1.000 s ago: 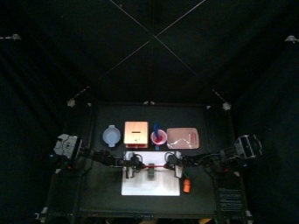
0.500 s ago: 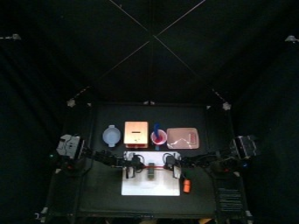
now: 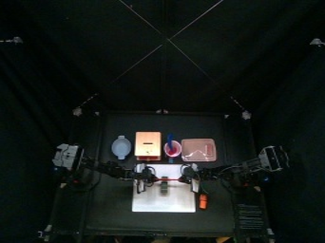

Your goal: Cut sushi roll

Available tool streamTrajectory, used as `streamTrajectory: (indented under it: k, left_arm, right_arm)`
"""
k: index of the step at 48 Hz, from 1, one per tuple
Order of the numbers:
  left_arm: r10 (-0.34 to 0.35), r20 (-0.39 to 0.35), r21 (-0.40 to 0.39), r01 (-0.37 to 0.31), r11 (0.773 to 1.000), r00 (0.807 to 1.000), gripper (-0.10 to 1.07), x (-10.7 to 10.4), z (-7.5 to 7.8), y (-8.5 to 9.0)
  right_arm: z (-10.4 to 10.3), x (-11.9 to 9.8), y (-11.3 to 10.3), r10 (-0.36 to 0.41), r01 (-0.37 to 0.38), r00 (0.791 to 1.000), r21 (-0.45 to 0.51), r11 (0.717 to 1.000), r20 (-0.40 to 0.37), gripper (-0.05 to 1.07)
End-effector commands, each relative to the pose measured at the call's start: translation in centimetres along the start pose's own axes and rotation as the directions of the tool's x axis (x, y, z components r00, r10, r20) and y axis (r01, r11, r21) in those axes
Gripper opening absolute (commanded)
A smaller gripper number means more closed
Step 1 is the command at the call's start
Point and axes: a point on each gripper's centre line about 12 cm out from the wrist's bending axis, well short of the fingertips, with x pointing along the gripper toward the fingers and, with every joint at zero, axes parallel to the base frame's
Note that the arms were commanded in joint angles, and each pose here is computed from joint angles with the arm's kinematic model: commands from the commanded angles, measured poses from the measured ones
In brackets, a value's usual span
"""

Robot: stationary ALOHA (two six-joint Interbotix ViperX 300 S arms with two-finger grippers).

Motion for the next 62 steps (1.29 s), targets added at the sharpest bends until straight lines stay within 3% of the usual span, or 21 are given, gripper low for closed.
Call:
streamTrajectory:
  k: [1, 25, 62]
  left_arm:
    - [-0.010, -0.003, -0.004, 0.010, 1.000, 1.000, 0.41, -0.7, 0.1, -0.4]
    - [-0.031, -0.049, -0.025, 0.029, 0.999, 0.998, 0.41, -0.1, -1.4, -2.3]
    - [-0.046, -0.052, -0.022, 0.045, 0.999, 0.998, 0.41, 0.2, -1.5, -3.1]
  right_arm:
    - [0.7, -1.0, 0.8, 0.031, -0.031, 0.999, -0.016, 0.999, 0.029, 0.39]
    - [0.1, -0.1, 2.1, 0.061, -0.061, 0.998, -0.025, 0.998, -0.015, 0.39]
    - [-0.6, 0.0, 2.4, 0.064, -0.063, 0.997, 0.016, 0.998, -0.039, 0.39]
